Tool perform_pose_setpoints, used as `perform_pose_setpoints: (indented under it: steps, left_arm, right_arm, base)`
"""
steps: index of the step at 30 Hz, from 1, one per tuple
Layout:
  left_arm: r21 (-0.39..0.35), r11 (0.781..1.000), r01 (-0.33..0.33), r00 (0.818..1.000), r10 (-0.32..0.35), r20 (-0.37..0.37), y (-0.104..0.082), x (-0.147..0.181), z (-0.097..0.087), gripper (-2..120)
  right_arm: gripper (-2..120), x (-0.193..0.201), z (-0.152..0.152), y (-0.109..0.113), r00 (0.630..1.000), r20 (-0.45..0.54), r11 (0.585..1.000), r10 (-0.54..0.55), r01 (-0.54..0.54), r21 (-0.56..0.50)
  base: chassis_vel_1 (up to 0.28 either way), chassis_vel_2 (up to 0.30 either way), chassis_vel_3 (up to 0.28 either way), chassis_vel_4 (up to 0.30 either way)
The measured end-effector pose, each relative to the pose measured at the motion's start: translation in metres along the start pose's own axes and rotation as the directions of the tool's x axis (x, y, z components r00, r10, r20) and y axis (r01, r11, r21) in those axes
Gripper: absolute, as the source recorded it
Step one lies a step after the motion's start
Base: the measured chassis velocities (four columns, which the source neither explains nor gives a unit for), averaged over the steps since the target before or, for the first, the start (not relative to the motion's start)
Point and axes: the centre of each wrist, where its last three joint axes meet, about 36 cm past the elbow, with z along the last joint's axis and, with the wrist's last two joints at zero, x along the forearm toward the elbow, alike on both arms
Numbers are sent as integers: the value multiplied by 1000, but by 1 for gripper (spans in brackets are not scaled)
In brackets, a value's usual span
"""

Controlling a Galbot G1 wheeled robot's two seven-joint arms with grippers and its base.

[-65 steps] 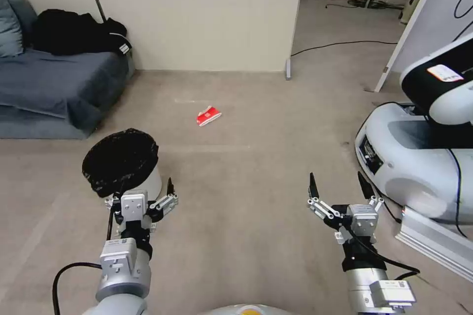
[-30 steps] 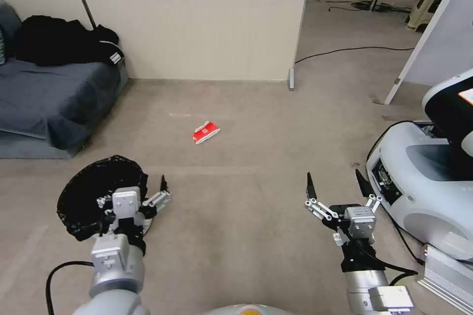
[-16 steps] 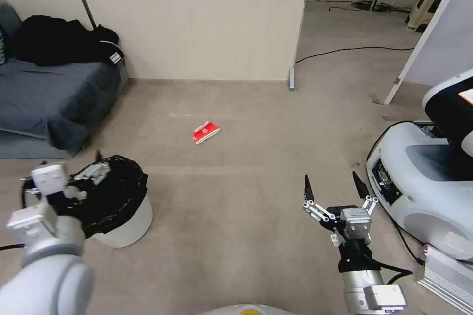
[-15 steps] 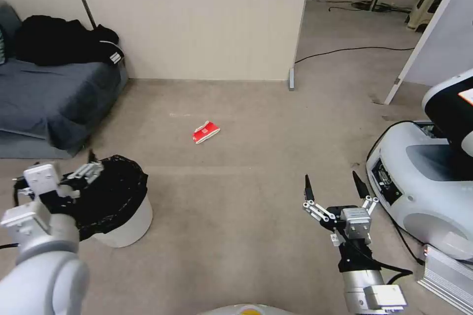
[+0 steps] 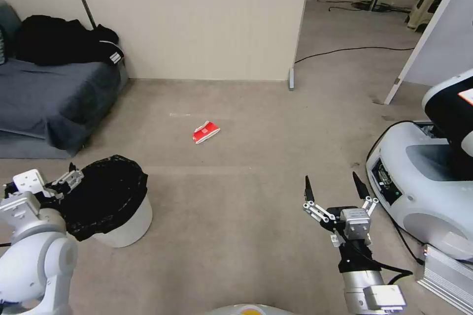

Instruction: Pick up the trash bin, then pick up the garbage from the floor and place it into the trash bin.

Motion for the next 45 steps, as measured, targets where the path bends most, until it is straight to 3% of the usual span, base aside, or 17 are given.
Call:
perform_pose_setpoints:
  steps: [7,17,23,33,45]
  left_arm:
    - [-82,996,25,991,-36,-125,2,-5,12,100]
    - [-94,995,44,979,-62,-193,5,-19,30,99]
    - [-41,999,-3,967,-8,-255,4,-33,44,99]
    - [83,995,-56,951,79,-298,-14,-54,45,98]
    - [116,993,-22,943,59,-328,-18,-74,50,92]
  right_arm:
    - [100,-2,2,0,1000,0,1000,0,0,2]
    - [100,-3,5,-1,1000,-2,1000,0,0,0]
    - [100,-2,5,-1,1000,3,1000,-10,10,-1]
    - [100,-1,7,-1,1000,1,1000,-20,20,5]
    - [100,0,11,0,1000,-6,1000,-26,26,8]
  base:
    - [0,0,0,0]
    - [0,0,0,0]
    - [0,0,0,0]
    - [0,0,0,0]
    - [0,0,0,0]
